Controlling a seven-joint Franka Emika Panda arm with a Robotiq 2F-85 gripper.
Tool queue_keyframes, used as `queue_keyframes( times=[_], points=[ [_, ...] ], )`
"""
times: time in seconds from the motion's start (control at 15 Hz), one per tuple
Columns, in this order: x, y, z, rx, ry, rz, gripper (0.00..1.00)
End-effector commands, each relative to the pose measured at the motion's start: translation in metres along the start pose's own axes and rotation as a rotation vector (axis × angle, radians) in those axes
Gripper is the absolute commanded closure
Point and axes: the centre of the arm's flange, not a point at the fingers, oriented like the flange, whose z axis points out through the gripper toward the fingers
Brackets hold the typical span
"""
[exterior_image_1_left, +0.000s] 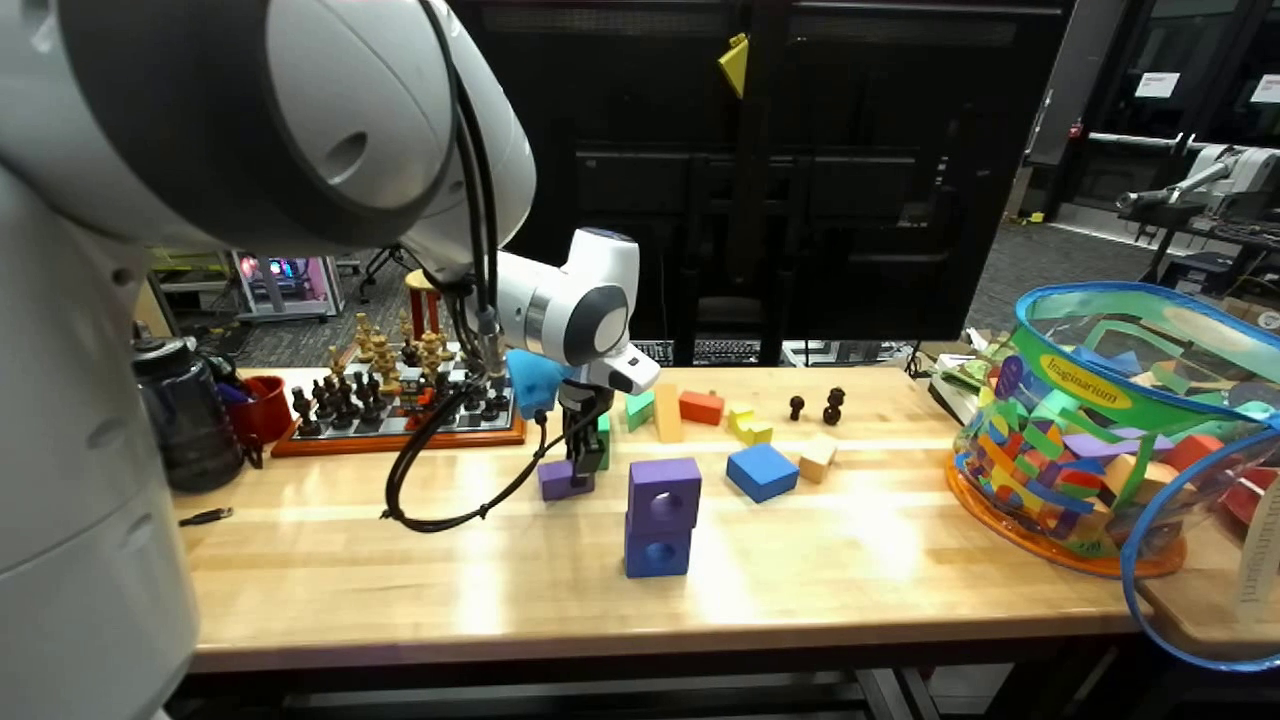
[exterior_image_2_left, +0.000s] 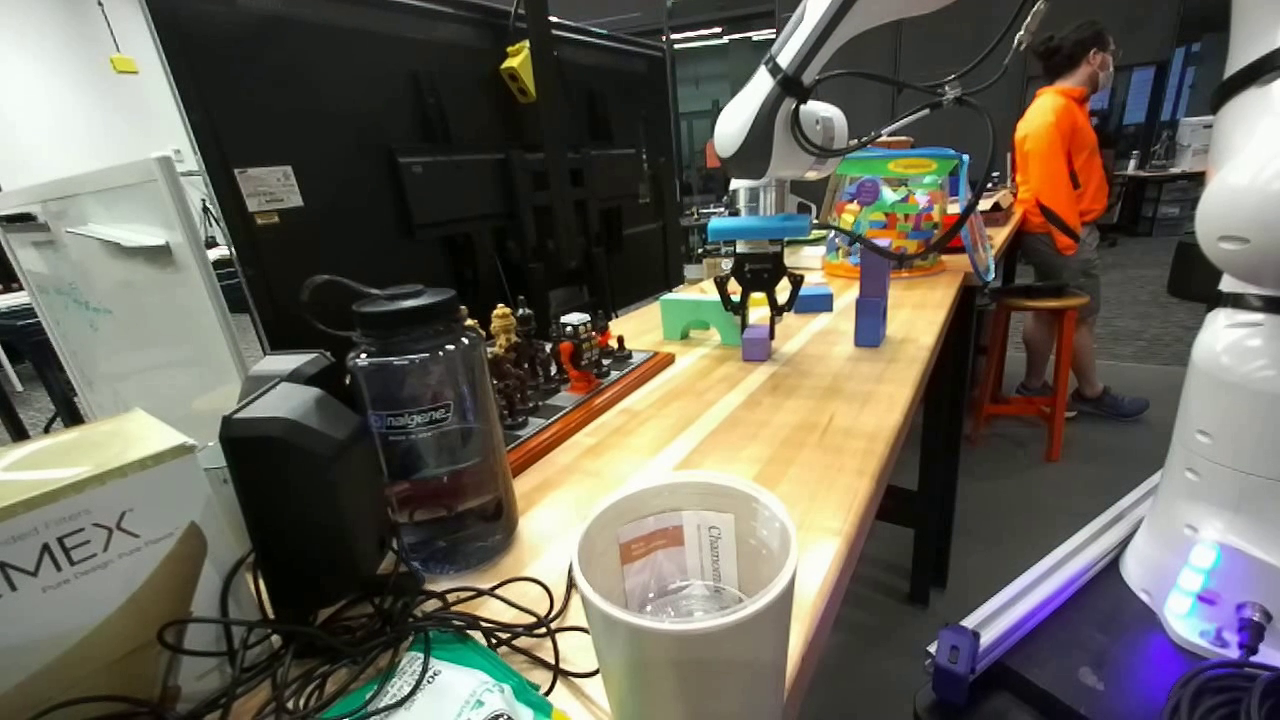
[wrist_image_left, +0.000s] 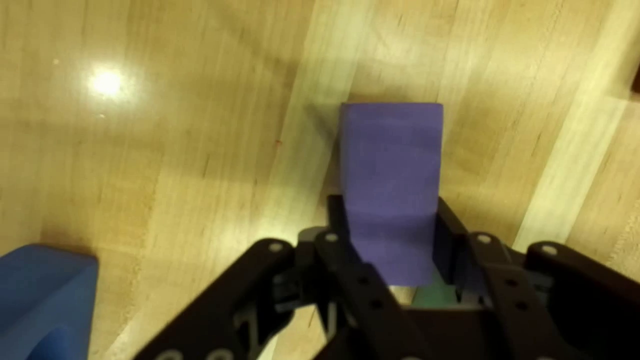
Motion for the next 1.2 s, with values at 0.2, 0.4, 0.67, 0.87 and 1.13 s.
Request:
queue_keyframes(
  times=[0.2, 0.4, 0.67, 0.87, 1.13],
  points=[
    [-0.037, 0.023, -0.040, -0.016, -0.026, -0.007, 0.84],
    [-0.048, 0.037, -0.066, 0.003, -0.012, -0.009, 0.84],
    [-0.056, 0.057, -0.107, 0.051, 0.004, 0.004, 0.84],
    [-0.060, 0.072, -0.138, 0.094, 0.021, 0.020, 0.84],
    [-0.060, 0.090, -0.170, 0.126, 0.040, 0.047, 0.84]
  ],
)
